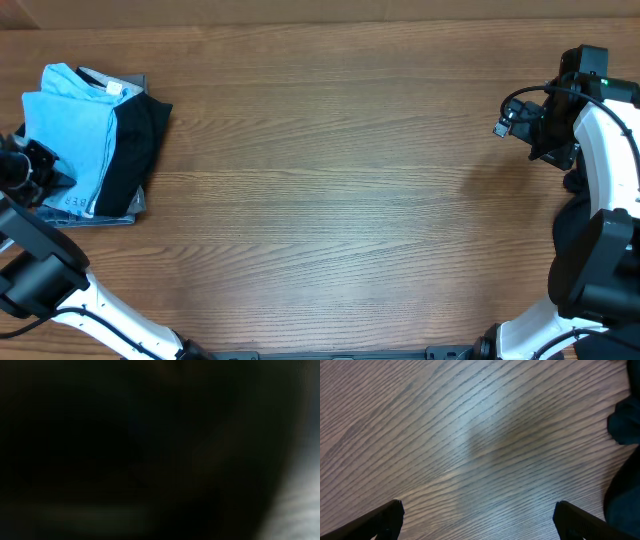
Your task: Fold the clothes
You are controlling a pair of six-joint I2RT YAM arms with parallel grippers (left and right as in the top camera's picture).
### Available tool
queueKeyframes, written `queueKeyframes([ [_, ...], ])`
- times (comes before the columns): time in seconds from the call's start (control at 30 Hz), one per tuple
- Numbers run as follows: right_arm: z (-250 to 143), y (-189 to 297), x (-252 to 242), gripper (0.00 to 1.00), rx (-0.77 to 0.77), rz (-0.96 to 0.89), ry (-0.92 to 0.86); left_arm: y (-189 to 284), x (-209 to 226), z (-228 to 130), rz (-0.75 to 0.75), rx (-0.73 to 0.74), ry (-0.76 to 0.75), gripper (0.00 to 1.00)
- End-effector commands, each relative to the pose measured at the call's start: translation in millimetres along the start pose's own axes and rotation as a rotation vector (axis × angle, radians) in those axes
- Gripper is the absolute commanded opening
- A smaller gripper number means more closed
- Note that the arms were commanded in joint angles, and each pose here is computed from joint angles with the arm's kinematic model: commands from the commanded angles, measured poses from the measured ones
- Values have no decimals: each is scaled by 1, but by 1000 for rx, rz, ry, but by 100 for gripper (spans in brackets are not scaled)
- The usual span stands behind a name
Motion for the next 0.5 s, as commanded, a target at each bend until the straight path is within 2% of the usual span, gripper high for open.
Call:
queueKeyframes([
  [0.0, 4, 6, 2, 100, -24, -1, 2, -3, -7, -6, -48, 24, 13, 4],
  [0.13, 4, 6, 2, 100, -24, -1, 2, 35, -49, -4, -248, -33, -50, 4],
  [0.3, 4, 6, 2, 100, -24, -1, 2, 115, -102, 3, -462, -232, -197, 4],
  [0.37, 4, 6, 2, 100, -24, -1, 2, 137, -117, 8, -511, -322, -268, 4],
  [0.47, 4, 6, 2, 100, -24, 0, 2, 143, -127, 14, -508, -378, -316, 4],
])
Point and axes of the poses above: each gripper's point midway between its finger pads, its own y axis back along the fingers, its own x axis along the line the jaws close on, z = x × y, the point moved 1 cm from there along y, back along the fingers, and after that the axes turned 3 degrees about -y, right-handed, at the moved point
